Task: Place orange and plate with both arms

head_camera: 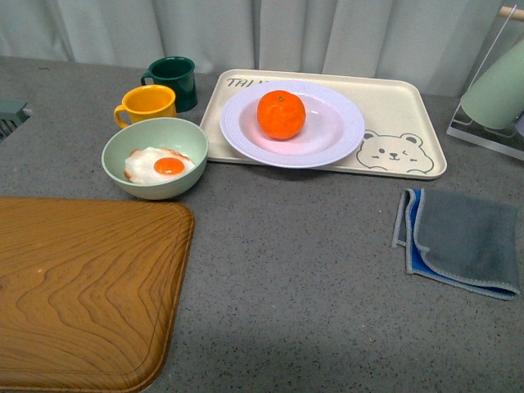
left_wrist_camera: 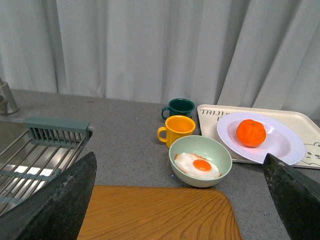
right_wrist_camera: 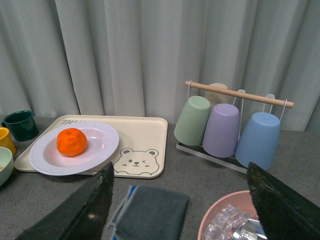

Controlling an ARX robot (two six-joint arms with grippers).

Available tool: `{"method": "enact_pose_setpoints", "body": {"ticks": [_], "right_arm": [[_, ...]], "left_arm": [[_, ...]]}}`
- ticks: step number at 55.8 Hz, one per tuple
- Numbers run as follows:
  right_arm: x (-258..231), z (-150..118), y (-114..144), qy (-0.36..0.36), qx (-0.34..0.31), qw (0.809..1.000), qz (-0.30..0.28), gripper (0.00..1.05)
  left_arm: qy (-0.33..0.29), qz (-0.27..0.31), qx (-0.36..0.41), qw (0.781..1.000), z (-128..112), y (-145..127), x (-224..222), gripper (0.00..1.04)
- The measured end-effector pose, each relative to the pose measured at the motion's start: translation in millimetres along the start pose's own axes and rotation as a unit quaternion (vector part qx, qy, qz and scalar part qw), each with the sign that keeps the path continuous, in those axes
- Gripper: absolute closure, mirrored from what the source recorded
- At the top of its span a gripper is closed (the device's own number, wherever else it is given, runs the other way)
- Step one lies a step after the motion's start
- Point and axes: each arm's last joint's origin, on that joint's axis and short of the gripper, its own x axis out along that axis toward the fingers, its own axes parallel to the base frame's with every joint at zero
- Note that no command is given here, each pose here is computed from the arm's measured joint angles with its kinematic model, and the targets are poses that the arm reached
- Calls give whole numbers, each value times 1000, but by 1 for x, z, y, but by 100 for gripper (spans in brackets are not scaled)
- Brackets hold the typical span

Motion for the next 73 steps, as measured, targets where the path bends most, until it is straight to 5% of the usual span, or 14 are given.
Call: {"method": "enact_pose_setpoints", "body": {"ticks": [7, 73], "right_arm": [[0, 0, 0, 0, 1, 1000, 0, 8], [0, 0, 0, 0, 0, 1000, 0, 9]], "left_arm": [[0, 0, 0, 1000, 0, 0, 0, 7], [0, 0, 0, 1000, 0, 0, 0, 7]]}}
